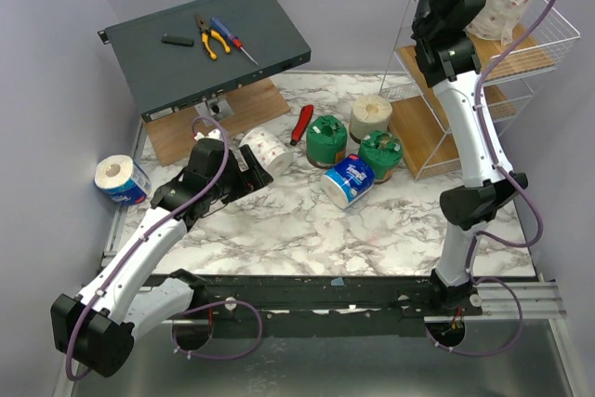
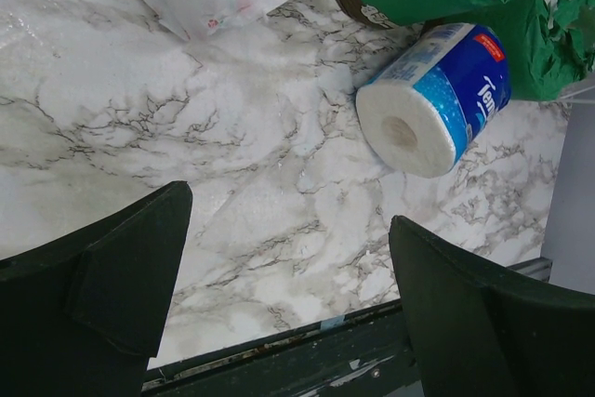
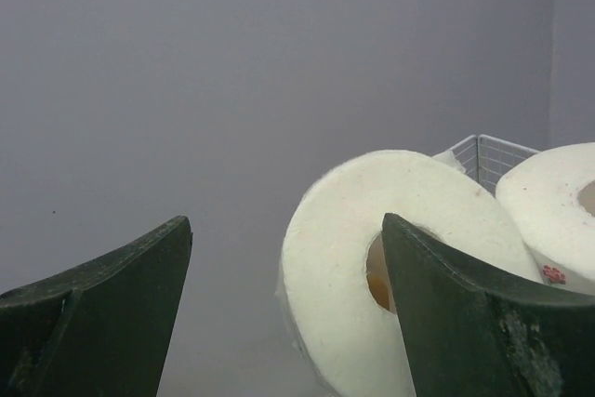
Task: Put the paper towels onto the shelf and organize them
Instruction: Move the shelf to the center of the board.
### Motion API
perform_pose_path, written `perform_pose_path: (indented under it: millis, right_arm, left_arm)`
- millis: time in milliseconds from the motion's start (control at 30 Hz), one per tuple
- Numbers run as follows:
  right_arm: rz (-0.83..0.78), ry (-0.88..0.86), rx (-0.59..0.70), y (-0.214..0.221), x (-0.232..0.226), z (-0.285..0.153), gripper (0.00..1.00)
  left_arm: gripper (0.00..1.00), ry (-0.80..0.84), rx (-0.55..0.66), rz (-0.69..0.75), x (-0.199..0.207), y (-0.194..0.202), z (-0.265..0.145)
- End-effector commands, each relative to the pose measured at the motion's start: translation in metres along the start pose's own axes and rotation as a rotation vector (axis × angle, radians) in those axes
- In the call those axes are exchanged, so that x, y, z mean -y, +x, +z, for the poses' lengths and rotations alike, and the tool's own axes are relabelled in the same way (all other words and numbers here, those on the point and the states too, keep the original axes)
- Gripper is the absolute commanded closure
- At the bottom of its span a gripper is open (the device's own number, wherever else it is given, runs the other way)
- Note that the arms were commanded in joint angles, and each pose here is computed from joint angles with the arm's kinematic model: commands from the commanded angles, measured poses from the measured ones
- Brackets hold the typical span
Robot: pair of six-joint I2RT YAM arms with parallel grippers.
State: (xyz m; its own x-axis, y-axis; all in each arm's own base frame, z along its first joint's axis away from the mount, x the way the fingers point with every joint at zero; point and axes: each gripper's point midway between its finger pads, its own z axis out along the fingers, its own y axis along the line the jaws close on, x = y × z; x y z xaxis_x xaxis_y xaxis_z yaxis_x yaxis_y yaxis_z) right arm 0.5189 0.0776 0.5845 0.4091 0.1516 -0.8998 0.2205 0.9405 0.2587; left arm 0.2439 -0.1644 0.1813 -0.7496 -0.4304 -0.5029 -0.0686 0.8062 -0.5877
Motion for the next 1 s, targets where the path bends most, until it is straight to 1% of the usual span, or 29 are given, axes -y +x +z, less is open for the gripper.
perform_pose_path:
  millis: [0,333,467,500,600,700,767,867,900,967]
  right_arm:
    - [0.076,-0.024,0.084,-0.052,0.004,-0.01,0.14]
    - [0.122,-0.08,0.112,-0.096,0.005,-0.035,0.11]
    - [0.127,-0.124,0.107,-0.11,-0.012,-0.057,0.11]
    - [0.1,-0.143,0.099,-0.111,-0.022,-0.067,0.11]
    - [0.039,-0.164,0.053,-0.097,-0.054,-0.096,0.11]
    - [-0.014,-0.146,-0.011,-0.07,-0.07,-0.114,0.1]
    - [-0.029,-0.119,-0.051,-0.047,-0.068,-0.119,0.09]
    - [0.01,-0.089,-0.031,-0.038,-0.052,-0.129,0.05]
    - [0.007,-0.084,-0.035,-0.028,-0.047,-0.133,0.03]
    - [0.031,-0.064,-0.021,-0.026,-0.033,-0.141,0.0]
  left_arm:
    - [0.08,0.026,-0.015,0.015,0.007,0.002,-0.001]
    - [0.08,0.038,-0.013,0.018,0.011,0.004,-0.005]
    - [0.08,0.04,-0.008,0.02,0.013,0.002,-0.006]
    - [0.08,0.04,-0.006,0.019,0.013,0.002,-0.006]
    - [0.08,0.052,0.0,0.021,0.018,-0.001,-0.006]
    - [0.08,0.068,0.009,0.03,0.024,-0.006,-0.009]
    - [0.08,0.082,0.022,0.04,0.029,-0.011,-0.011]
    - [0.08,0.111,0.05,0.057,0.038,-0.019,-0.016]
    - [0.08,0.12,0.059,0.059,0.041,-0.021,-0.018]
    - [0.08,0.141,0.07,0.066,0.047,-0.025,-0.021]
